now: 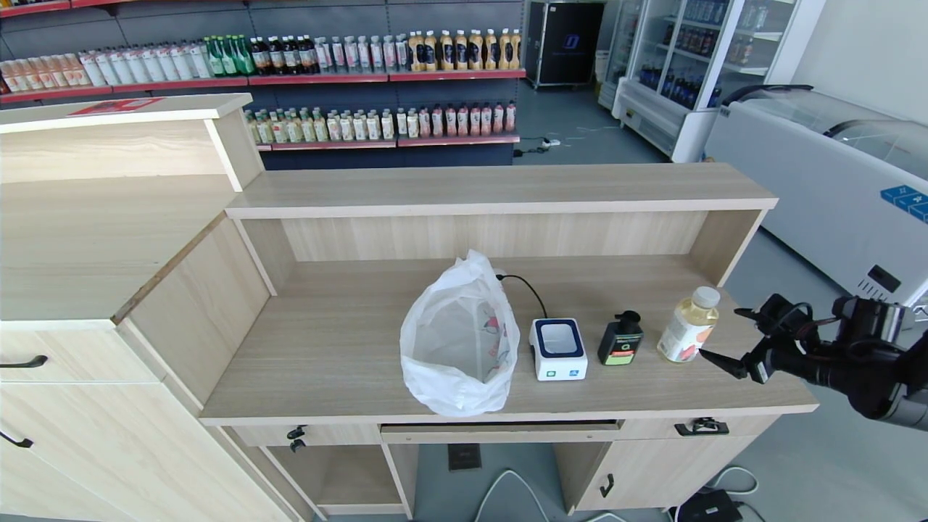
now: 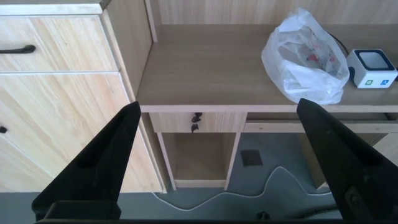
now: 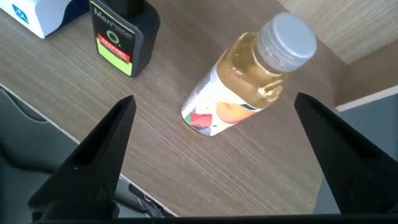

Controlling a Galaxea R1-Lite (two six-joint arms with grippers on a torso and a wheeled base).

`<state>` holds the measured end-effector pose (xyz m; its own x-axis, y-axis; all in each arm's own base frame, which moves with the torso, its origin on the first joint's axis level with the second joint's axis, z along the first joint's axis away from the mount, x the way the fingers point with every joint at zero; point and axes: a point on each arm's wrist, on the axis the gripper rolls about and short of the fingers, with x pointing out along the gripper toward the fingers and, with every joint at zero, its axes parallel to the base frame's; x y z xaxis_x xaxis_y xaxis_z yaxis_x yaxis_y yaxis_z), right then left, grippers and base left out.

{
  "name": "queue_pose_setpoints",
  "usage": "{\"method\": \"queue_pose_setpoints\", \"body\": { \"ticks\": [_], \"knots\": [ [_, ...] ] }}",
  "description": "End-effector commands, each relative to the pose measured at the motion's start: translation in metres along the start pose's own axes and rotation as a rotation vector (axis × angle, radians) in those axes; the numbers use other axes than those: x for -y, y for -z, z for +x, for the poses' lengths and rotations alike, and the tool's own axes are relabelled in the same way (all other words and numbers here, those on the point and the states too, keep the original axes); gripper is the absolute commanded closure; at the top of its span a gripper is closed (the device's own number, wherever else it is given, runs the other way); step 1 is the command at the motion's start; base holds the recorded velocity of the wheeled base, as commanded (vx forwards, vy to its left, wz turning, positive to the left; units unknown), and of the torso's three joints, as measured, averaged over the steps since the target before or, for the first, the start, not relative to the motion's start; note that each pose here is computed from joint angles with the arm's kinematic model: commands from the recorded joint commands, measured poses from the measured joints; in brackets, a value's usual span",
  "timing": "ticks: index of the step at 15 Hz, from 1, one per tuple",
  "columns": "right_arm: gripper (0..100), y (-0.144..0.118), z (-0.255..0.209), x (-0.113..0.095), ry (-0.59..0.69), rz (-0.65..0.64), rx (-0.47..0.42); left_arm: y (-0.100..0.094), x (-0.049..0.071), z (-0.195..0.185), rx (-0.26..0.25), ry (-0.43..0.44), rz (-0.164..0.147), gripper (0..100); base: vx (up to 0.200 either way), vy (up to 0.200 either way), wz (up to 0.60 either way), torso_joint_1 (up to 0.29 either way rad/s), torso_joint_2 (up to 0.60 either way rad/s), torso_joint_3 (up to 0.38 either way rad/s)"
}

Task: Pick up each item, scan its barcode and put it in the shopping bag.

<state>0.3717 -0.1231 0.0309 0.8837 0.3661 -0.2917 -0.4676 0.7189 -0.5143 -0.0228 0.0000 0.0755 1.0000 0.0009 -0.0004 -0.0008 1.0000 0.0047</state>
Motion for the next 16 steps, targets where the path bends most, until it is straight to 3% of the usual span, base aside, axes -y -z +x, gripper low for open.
{"method": "queue_pose_setpoints", "body": {
  "ticks": [1,9,16],
  "knots": [
    [0,0.001,0.018,-0.007,-0.032,-0.007,0.017,0.000,0.000,0.000,0.000,-0.001,0.000,0,0.000,0.000,0.00,0.000,0.00,0.000],
    [0,0.002,0.055,-0.030,-0.110,0.002,0.039,0.000,0.000,0.000,0.000,-0.001,0.000,0,0.000,0.000,0.00,0.000,0.00,0.000],
    [0,0.003,0.075,-0.035,-0.127,0.003,0.025,0.000,0.000,0.000,0.000,-0.001,0.000,0,0.000,0.000,0.00,0.000,0.00,0.000]
  ]
}}
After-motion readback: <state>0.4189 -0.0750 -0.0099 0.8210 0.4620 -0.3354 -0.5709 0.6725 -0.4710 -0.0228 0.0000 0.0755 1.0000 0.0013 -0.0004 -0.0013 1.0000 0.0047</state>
